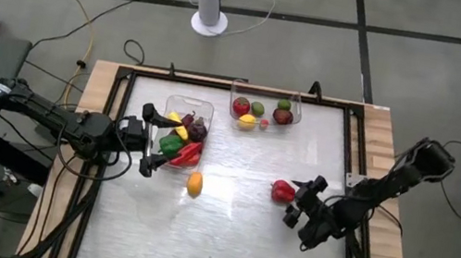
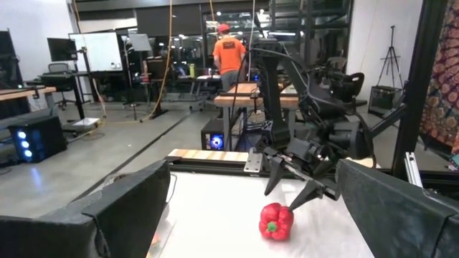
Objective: Sort produce into baskets
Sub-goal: Put the red bell pepper into the left transparent bin
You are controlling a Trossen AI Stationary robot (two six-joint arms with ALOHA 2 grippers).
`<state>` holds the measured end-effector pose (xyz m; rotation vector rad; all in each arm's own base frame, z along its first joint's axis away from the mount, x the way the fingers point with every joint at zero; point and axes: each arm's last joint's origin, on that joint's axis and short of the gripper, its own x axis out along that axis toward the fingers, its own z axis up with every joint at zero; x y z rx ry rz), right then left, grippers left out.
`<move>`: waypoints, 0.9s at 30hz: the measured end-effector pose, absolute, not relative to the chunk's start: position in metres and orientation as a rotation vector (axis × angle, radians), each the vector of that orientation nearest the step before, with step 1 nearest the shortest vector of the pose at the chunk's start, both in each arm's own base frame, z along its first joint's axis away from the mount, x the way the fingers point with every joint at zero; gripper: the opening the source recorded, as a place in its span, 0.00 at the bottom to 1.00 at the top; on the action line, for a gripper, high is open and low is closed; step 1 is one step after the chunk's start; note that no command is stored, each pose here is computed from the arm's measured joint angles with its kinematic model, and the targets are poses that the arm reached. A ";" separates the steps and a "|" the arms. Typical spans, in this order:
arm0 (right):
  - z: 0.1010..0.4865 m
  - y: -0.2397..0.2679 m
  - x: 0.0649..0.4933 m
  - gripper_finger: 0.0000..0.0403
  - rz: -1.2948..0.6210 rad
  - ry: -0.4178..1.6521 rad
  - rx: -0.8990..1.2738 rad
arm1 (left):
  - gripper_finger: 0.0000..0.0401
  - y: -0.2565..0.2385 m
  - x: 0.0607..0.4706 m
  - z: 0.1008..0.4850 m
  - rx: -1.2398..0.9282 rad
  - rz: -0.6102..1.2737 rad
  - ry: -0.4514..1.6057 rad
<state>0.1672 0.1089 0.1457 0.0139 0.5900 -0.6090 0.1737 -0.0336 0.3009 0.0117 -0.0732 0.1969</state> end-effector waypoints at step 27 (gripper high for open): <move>0.168 0.063 0.188 0.91 -0.213 0.957 0.050 | 0.96 -0.034 0.174 0.301 0.014 0.197 -0.072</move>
